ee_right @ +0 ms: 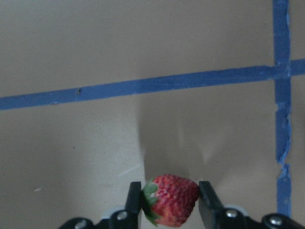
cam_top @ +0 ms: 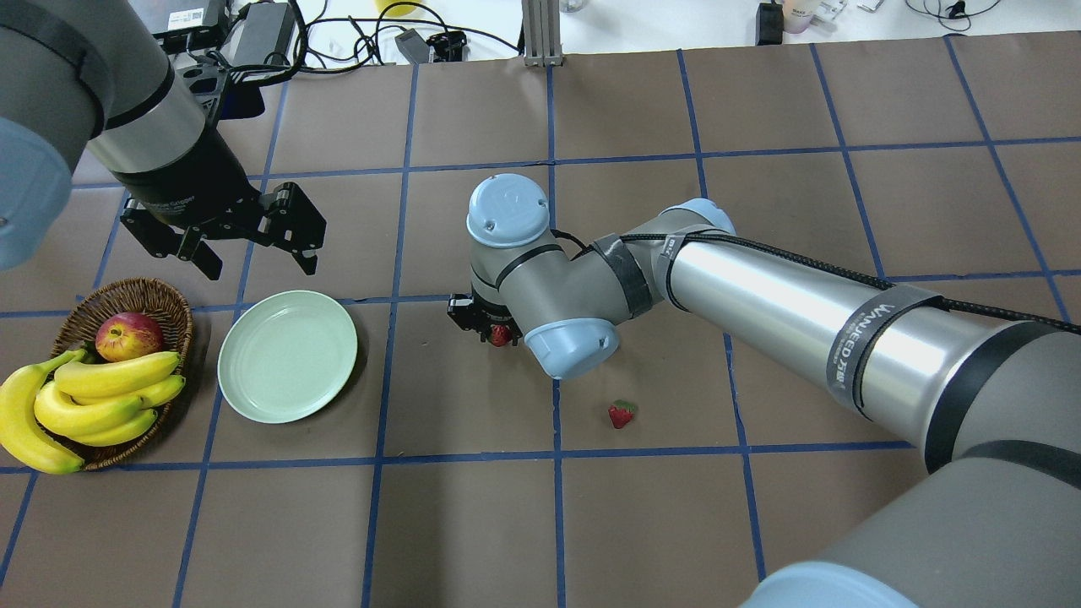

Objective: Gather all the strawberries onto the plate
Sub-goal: 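Carry the strawberry toward the plate and release it on the table, then move the right gripper to the nearest strawberry and grasp it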

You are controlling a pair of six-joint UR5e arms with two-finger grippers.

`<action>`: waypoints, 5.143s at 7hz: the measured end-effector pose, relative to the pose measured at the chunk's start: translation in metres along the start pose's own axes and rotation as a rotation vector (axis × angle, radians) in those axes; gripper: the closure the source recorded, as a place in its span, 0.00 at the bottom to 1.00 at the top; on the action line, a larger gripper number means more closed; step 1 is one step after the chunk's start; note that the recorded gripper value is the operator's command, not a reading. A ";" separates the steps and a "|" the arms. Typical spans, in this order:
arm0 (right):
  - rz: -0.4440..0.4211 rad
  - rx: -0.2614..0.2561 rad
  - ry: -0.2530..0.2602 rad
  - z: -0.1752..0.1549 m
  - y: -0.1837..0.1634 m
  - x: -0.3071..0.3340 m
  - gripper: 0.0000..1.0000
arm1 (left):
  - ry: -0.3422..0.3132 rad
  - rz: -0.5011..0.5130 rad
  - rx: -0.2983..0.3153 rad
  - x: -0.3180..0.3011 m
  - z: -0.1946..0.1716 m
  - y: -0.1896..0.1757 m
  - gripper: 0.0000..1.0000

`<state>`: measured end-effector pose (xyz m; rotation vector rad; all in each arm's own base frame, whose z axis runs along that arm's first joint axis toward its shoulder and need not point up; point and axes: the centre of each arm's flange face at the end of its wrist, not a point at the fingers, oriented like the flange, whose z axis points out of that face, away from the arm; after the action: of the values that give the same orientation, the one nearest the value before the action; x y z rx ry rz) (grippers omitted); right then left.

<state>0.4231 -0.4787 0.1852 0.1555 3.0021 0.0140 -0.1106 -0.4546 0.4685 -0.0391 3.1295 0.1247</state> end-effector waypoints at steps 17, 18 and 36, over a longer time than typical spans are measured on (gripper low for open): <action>-0.054 -0.070 0.045 -0.018 -0.027 0.119 0.65 | 0.000 0.000 -0.001 0.000 0.001 -0.001 0.00; 0.000 -0.076 -0.027 -0.025 -0.025 0.101 0.65 | 0.000 0.000 -0.003 0.000 0.001 -0.001 0.00; 0.117 -0.107 0.145 -0.065 0.024 0.114 0.01 | -0.001 -0.004 -0.007 -0.002 0.010 -0.004 0.00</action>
<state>0.3042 -0.4432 0.2342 0.3313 3.1220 0.2067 -0.1088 -0.4578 0.4579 -0.0449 3.1278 0.1355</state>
